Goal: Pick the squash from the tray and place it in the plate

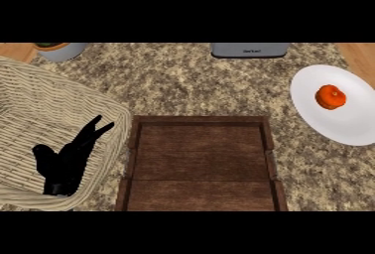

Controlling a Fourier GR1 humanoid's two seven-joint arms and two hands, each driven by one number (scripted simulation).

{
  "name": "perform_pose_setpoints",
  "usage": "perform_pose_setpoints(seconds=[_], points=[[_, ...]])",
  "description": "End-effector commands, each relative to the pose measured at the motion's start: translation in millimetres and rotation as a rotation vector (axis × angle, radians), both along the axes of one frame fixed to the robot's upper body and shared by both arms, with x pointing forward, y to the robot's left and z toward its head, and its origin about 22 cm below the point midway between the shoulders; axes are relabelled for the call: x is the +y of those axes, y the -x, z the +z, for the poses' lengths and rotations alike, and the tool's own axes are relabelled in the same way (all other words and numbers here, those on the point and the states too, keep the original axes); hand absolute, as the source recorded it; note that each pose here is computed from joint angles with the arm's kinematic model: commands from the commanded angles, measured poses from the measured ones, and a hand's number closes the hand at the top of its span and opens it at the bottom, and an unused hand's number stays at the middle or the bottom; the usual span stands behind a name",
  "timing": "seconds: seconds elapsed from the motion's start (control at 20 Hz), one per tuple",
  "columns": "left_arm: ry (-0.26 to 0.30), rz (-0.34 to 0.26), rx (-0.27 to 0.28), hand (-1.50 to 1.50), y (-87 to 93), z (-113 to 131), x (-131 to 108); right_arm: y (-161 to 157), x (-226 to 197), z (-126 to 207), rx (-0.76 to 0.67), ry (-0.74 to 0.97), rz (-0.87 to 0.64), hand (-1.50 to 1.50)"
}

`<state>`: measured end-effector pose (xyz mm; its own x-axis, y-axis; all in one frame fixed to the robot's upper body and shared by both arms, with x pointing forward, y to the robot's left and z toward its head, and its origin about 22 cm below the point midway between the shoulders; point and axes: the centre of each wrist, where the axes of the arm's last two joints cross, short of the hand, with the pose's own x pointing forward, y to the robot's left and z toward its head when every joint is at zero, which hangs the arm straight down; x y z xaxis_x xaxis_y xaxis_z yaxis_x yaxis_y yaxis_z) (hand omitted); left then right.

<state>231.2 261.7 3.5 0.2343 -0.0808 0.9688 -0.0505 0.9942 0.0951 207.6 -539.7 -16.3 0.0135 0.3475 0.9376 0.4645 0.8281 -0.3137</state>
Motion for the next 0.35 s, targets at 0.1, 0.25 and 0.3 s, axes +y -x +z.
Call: perform_pose_setpoints(seconds=[0.1, 0.25, 0.3], points=[[0.095, -0.041, 0.156, 0.00, 6.3, -31.3, -18.2, 38.9, -7.7, -17.4, 0.042, 0.027, 0.020, -1.50], [0.083, -0.040, 0.146, 0.00, -1.5, -17.4, -28.1, 42.6, 0.0, -28.5, 0.035, 0.028, 0.011, -1.50], [0.096, -0.037, 0.127, 0.00, -4.0, -24.1, -23.0, 37.8, -3.6, -21.3, 0.054, 0.032, 0.007, -1.50]])
